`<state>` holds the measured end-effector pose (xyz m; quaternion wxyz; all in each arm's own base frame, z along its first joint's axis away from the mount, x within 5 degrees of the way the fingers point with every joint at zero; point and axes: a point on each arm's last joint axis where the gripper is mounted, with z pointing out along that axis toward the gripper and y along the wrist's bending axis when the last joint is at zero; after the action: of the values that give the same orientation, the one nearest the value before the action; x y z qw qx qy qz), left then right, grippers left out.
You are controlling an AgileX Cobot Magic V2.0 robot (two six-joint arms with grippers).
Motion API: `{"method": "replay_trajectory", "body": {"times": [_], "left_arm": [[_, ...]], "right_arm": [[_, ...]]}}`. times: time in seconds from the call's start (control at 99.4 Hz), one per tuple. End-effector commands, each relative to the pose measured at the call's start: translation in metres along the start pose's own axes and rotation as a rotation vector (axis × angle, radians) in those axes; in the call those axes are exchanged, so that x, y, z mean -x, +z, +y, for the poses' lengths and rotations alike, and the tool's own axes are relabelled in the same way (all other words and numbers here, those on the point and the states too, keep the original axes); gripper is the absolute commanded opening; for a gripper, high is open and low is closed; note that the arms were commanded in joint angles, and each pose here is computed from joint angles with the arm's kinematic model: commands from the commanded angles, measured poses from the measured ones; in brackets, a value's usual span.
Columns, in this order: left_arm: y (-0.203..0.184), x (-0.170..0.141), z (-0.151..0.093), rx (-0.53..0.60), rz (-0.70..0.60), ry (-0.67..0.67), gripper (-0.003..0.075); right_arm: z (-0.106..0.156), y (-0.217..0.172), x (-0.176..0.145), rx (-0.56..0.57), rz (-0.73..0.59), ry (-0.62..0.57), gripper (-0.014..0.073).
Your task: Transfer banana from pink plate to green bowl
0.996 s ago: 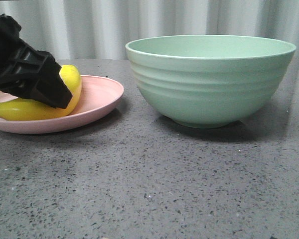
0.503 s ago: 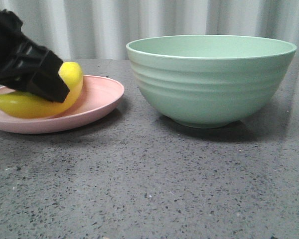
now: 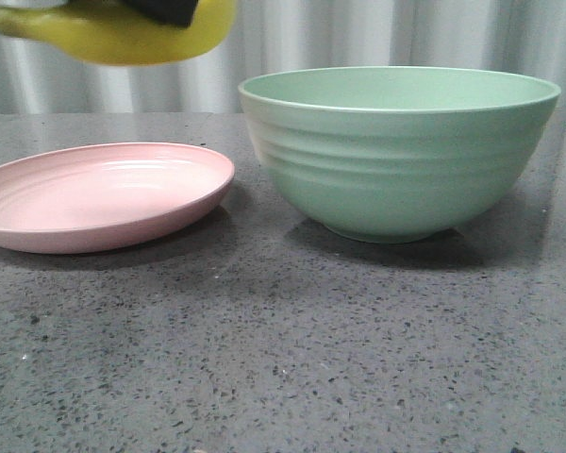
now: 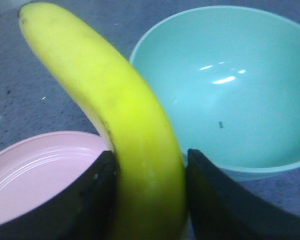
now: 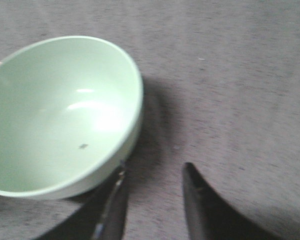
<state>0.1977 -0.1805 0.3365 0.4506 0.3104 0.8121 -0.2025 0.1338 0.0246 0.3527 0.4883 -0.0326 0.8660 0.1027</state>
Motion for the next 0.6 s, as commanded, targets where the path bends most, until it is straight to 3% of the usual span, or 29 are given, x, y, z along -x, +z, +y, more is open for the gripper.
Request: {"method": "replay_trajectory", "body": {"times": [0.0,0.272,0.594], "left_arm": [[-0.016,0.022,-0.016,-0.051,-0.136,0.019,0.0247],[-0.015,0.019,-0.058,-0.190,-0.146,0.077,0.0246],[-0.018,0.018,-0.072,-0.241,-0.148,0.083,0.0246]], "right_arm": [[0.012,0.001,0.024,0.079,-0.072,0.014,0.0348],[0.047,0.031,0.045,0.324,-0.012,0.192,0.0354],[0.065,0.073,0.058,0.402,0.032,0.353,0.0354]]}}
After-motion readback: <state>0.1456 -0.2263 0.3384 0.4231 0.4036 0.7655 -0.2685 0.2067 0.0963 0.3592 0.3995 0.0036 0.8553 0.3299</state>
